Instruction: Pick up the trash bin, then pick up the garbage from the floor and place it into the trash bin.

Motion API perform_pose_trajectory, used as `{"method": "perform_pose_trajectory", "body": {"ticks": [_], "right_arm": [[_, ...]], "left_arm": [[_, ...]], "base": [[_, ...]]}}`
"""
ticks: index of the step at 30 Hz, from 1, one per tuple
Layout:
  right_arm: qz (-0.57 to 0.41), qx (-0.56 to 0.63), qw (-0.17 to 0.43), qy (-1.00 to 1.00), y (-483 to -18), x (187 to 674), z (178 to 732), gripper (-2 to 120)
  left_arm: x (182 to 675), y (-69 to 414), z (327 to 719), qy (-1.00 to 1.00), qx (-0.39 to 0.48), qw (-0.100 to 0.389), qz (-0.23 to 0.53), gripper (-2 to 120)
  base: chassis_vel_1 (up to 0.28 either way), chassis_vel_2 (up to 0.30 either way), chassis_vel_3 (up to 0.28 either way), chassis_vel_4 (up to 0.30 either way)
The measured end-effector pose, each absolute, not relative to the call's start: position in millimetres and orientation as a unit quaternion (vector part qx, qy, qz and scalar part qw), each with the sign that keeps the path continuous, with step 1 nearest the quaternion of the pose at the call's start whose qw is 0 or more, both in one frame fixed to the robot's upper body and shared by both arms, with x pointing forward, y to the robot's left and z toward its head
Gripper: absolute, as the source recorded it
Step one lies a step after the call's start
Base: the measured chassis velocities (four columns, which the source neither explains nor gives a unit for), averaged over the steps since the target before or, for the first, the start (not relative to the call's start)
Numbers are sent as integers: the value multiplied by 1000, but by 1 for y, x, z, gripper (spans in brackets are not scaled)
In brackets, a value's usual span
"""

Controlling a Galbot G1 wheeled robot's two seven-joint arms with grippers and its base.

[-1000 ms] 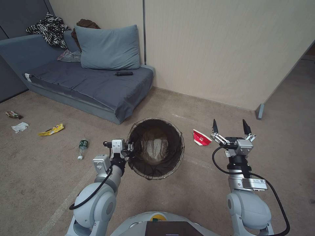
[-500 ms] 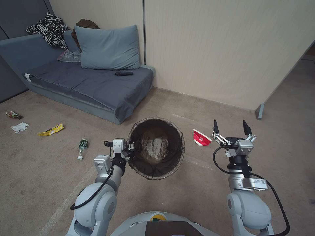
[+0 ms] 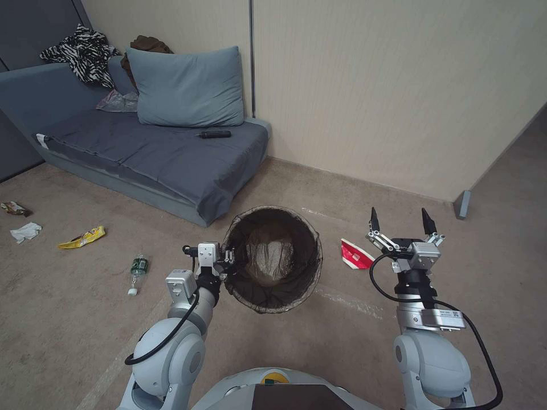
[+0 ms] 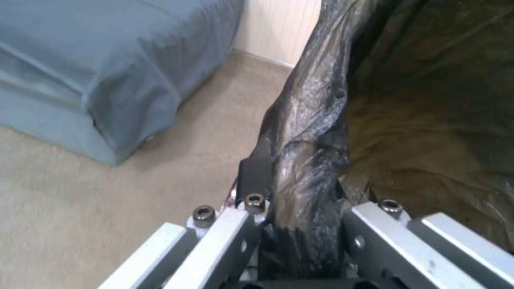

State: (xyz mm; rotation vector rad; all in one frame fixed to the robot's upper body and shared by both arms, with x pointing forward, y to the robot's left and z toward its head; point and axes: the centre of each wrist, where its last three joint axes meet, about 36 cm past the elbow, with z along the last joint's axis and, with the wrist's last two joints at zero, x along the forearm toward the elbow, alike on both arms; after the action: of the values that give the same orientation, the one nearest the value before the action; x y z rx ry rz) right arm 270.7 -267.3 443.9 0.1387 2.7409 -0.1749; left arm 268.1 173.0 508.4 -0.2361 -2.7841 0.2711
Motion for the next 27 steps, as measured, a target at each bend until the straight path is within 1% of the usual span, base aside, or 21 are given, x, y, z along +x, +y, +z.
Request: {"method": "perform_pose_trajectory", "body": {"ticks": [19,27], "right_arm": [[-70,48,196,977,-268,271,441,100],[-78,39,206,975,-268,273,440,100]], "left_arm": [[269,172,507,-979,-84,163,94,3],[269,171,507,-979,-83,163,95,3]], "base": [[-134,133,134,-135],[-22,19,12,-11]]}}
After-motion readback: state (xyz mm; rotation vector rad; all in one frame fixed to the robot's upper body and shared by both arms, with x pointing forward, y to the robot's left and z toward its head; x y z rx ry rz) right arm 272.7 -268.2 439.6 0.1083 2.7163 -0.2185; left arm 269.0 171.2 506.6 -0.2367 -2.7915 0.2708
